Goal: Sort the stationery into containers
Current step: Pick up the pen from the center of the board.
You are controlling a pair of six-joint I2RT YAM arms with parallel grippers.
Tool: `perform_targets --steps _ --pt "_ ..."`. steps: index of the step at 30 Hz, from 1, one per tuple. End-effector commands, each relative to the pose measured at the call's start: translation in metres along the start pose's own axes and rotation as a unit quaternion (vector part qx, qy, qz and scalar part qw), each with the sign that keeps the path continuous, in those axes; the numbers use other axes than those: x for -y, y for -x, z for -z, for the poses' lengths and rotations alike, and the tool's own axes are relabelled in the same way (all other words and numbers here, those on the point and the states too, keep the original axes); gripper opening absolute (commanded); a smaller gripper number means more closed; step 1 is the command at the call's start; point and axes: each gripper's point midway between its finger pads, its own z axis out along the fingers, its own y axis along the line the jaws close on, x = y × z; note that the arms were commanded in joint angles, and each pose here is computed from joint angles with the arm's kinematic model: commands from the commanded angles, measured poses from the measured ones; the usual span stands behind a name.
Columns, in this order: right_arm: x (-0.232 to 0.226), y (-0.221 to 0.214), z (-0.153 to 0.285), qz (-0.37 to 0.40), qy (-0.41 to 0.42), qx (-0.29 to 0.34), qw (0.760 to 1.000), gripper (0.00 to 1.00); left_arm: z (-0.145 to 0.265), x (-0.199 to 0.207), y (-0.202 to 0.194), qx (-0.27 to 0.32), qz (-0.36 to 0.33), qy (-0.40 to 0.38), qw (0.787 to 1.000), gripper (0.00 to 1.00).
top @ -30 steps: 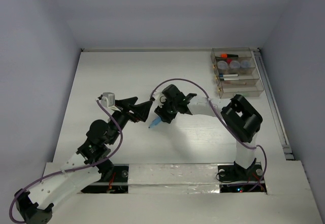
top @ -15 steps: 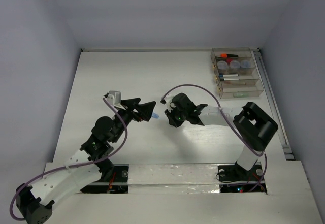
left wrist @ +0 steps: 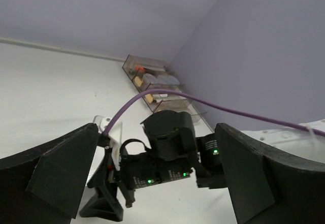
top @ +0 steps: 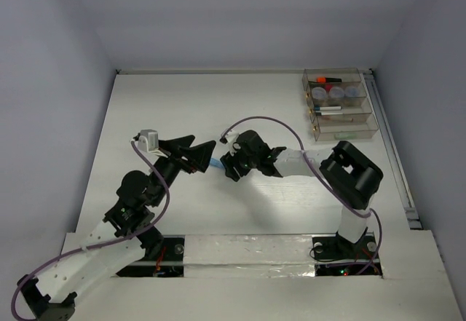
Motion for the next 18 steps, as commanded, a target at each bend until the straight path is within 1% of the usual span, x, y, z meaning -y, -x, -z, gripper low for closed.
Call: perform_targets --steps 1,6,11,15,18 --pt "-0.002 0.009 -0.014 0.031 0.004 0.010 0.999 0.65 0.004 0.012 0.026 0.030 0.013 -0.010 0.999 0.99" --pt "-0.012 0.004 -0.028 0.062 0.012 -0.010 0.998 0.65 0.004 0.009 0.023 0.027 0.013 -0.004 1.000 0.99" --pt "-0.005 0.004 -0.036 0.078 0.002 -0.018 0.997 0.64 0.003 0.008 0.021 0.026 0.015 -0.005 1.000 0.99" --pt "-0.002 -0.002 -0.039 0.083 -0.002 -0.029 0.996 0.58 0.003 0.009 0.023 0.028 0.011 -0.005 1.000 0.99" --pt "-0.002 -0.008 -0.033 0.081 -0.004 -0.032 0.996 0.58 0.004 0.007 0.022 0.028 0.010 -0.001 1.000 0.99"
